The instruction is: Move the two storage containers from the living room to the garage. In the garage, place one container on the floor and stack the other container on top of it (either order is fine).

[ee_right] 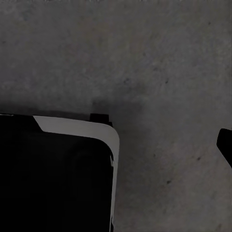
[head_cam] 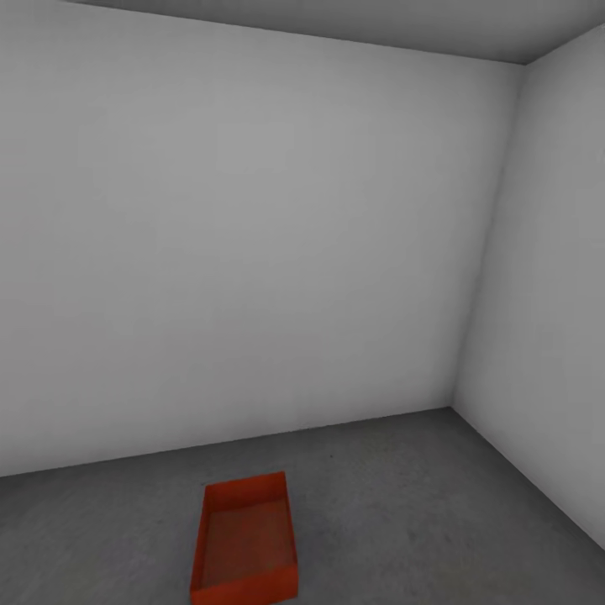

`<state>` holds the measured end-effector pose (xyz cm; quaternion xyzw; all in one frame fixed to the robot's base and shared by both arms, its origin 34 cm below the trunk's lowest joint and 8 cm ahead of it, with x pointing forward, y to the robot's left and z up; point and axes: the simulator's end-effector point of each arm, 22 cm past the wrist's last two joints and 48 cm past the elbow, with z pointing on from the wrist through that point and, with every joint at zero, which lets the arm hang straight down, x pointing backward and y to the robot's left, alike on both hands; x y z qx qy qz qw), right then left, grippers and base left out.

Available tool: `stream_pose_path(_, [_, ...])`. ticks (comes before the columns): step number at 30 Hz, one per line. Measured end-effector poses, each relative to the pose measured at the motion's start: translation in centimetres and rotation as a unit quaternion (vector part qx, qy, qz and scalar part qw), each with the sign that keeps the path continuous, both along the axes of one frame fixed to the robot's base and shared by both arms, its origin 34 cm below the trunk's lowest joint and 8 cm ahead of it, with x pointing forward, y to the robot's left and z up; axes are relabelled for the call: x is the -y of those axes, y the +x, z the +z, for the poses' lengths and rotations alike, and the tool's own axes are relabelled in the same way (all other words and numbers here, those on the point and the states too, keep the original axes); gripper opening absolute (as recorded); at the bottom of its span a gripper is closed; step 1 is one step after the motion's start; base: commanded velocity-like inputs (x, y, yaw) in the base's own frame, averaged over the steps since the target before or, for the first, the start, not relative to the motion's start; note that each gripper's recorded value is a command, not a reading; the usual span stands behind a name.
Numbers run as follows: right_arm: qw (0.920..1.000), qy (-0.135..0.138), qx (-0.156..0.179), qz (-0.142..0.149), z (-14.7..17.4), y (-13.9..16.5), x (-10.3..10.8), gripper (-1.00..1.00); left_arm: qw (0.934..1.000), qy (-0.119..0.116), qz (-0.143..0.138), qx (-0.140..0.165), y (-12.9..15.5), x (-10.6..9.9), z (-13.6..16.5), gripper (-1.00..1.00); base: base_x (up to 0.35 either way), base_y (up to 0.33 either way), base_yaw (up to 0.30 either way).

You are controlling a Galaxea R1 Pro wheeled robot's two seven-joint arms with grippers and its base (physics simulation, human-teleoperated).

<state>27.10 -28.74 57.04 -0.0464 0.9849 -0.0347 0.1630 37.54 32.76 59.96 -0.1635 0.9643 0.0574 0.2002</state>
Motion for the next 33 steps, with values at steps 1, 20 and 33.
stream_pose_path(1, [1.0, 0.0, 0.0, 0.0, 0.0, 0.0, -0.01, 1.0, 1.0, 0.0, 0.0, 0.0, 0.0, 0.0, 0.0, 1.0, 0.0, 0.0, 0.0])
stream_pose_path(20, [1.0, 0.0, 0.0, 0.0, 0.0, 0.01, -0.02, 1.0, 1.0, 0.0, 0.0, 0.0, 0.01, 0.0, 0.0, 1.0, 0.0, 0.0, 0.0])
stream_pose_path(33, [0.9995, 0.004, 0.002, -0.032, 0.02, 0.0, 0.38, 1.0, 1.0, 0.0, 0.0, 0.0, 0.01, 0.0, 0.0, 1.0, 0.0, 0.0, 0.0])
